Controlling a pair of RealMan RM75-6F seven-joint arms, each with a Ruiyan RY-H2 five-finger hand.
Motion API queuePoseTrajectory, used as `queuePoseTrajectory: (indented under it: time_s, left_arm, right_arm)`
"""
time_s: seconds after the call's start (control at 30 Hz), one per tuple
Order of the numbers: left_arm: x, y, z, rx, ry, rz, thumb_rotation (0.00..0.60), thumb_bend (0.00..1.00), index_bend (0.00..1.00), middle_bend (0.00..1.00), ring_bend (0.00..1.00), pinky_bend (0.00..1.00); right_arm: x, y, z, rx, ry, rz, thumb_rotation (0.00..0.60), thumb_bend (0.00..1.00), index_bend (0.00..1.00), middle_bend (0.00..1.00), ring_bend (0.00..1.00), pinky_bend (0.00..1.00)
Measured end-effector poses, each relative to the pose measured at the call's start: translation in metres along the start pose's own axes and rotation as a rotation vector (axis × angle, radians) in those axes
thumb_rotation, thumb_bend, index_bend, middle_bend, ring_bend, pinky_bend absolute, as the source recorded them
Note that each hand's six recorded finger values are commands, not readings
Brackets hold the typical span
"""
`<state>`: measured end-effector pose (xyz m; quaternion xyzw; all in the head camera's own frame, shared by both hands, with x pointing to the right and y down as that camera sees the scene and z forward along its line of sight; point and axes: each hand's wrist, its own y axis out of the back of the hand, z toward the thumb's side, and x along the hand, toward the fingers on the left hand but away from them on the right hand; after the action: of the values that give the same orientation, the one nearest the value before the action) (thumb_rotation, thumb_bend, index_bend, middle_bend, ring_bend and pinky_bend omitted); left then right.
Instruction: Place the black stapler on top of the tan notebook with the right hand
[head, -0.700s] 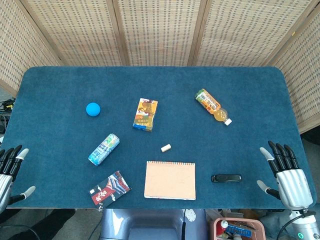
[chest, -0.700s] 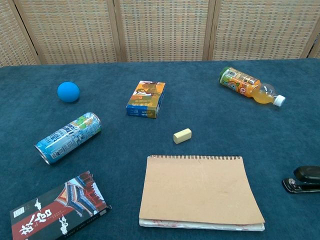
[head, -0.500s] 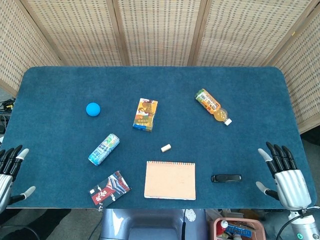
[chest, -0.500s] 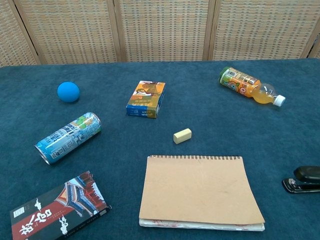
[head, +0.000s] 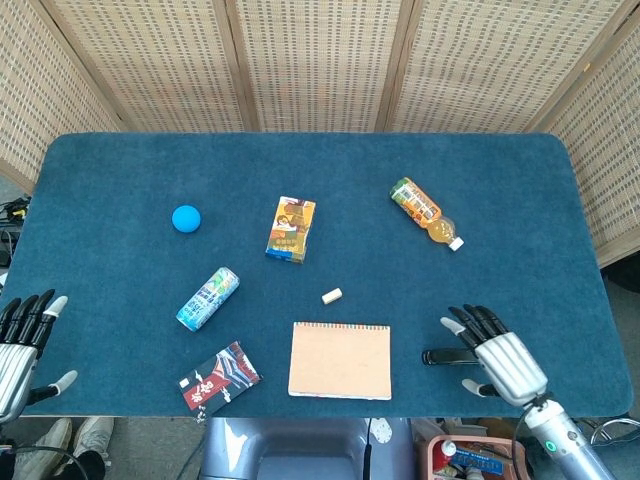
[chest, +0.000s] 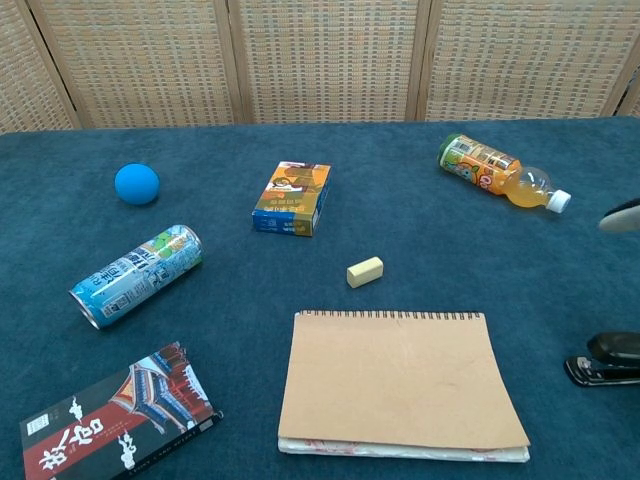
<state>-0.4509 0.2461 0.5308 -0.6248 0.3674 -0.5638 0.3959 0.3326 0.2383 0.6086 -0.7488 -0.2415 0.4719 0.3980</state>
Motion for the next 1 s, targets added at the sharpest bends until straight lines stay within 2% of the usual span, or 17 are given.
queuePoseTrajectory:
  time_s: [0.23,0.33,0.43,0.6,0.7,0.83,1.0]
  left_arm:
    - [0.008,-0.003,-0.005,0.005,0.031,-0.012,0.6,0.0,0.0,0.0,0.0,0.0]
    - [0.01,-0.006,-0.005,0.007,0.034,-0.023,0.6,0.0,0.0,0.0,0.0,0.0]
    - [0.012,-0.008,-0.005,0.012,0.036,-0.029,0.6,0.0,0.0,0.0,0.0,0.0]
    - [0.012,-0.009,-0.004,0.013,0.039,-0.031,0.6,0.0,0.0,0.0,0.0,0.0]
    - [0.013,-0.01,-0.004,0.013,0.04,-0.035,0.6,0.0,0.0,0.0,0.0,0.0]
    - [0.014,-0.012,-0.004,0.014,0.043,-0.044,0.6,0.0,0.0,0.0,0.0,0.0]
    - [0.014,-0.013,-0.004,0.013,0.045,-0.045,0.6,0.0,0.0,0.0,0.0,0.0]
  right_arm:
    - [-0.025,-0.037,0.001,0.027,-0.001,0.102,0.6,0.0,0.14,0.19,0.11,0.18]
    - [-0.032,-0.044,-0.004,0.03,-0.021,0.12,0.6,0.0,0.17,0.22,0.14,0.2]
    - [-0.038,-0.05,-0.008,0.03,-0.034,0.135,0.6,0.04,0.24,0.28,0.19,0.25]
    - [-0.048,-0.058,-0.016,0.044,-0.051,0.143,0.6,0.18,0.47,0.45,0.35,0.41]
    - [-0.051,-0.061,-0.02,0.059,-0.057,0.149,0.6,0.3,0.54,0.55,0.44,0.54]
    - [-0.051,-0.062,-0.02,0.069,-0.056,0.155,0.6,0.44,0.59,0.62,0.5,0.63]
    - [-0.051,-0.053,-0.018,0.079,-0.046,0.104,0.6,0.46,0.6,0.62,0.5,0.64]
